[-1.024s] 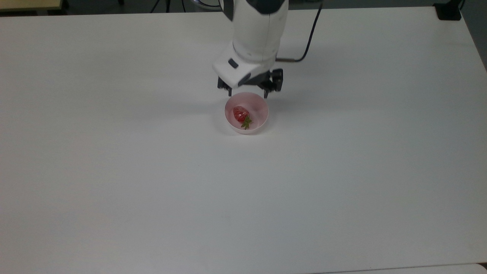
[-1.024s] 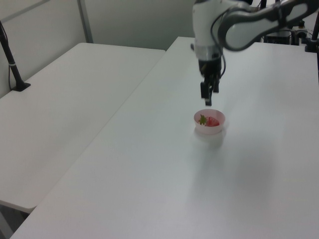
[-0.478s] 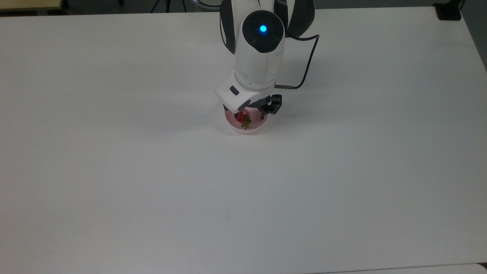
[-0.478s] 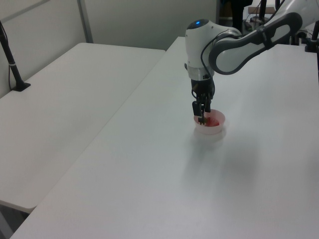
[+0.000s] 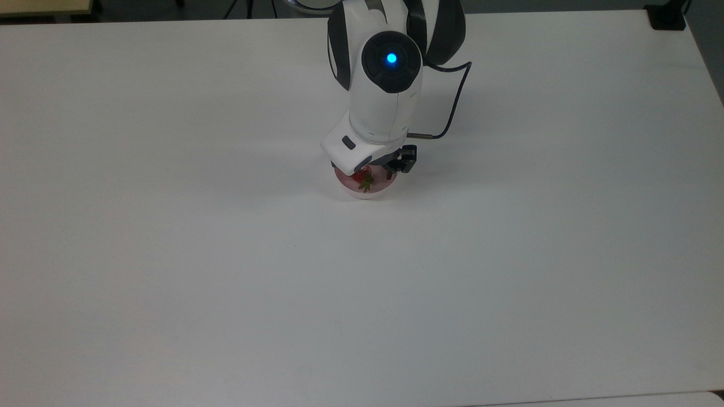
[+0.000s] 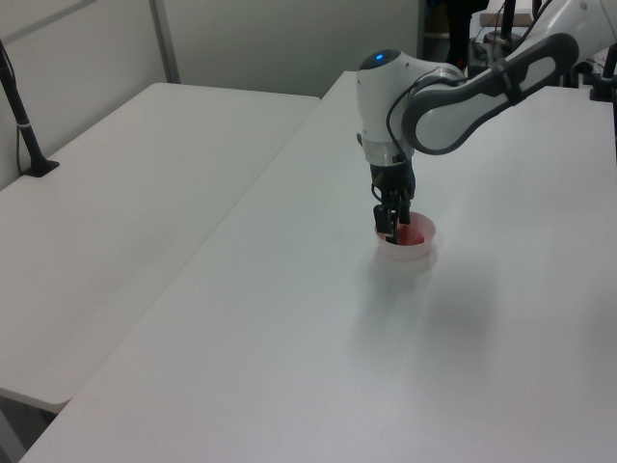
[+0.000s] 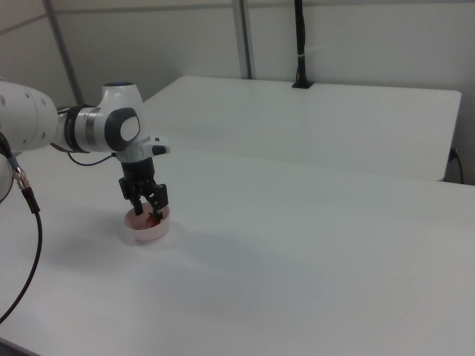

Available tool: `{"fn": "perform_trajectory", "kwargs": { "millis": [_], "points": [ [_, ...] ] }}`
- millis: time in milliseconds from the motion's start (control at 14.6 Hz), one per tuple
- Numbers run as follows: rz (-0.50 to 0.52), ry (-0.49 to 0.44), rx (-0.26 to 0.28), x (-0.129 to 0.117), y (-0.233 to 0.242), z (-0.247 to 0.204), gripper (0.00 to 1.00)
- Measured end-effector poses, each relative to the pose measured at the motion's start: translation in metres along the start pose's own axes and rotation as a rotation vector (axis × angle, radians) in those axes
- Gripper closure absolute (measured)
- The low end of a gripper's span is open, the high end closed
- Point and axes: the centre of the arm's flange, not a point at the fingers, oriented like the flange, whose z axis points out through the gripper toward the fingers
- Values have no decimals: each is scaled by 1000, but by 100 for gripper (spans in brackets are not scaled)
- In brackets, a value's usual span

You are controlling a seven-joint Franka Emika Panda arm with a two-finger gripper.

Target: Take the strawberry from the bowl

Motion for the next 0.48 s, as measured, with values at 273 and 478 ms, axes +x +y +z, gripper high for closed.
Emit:
{"fn": "perform_trajectory", "kwargs": {
  "millis": [273,478],
  "points": [
    [-21,-23,-24,-1,-6,18,27],
    [-41,-22,-45,-1,-11,23,34]
  ]
}}
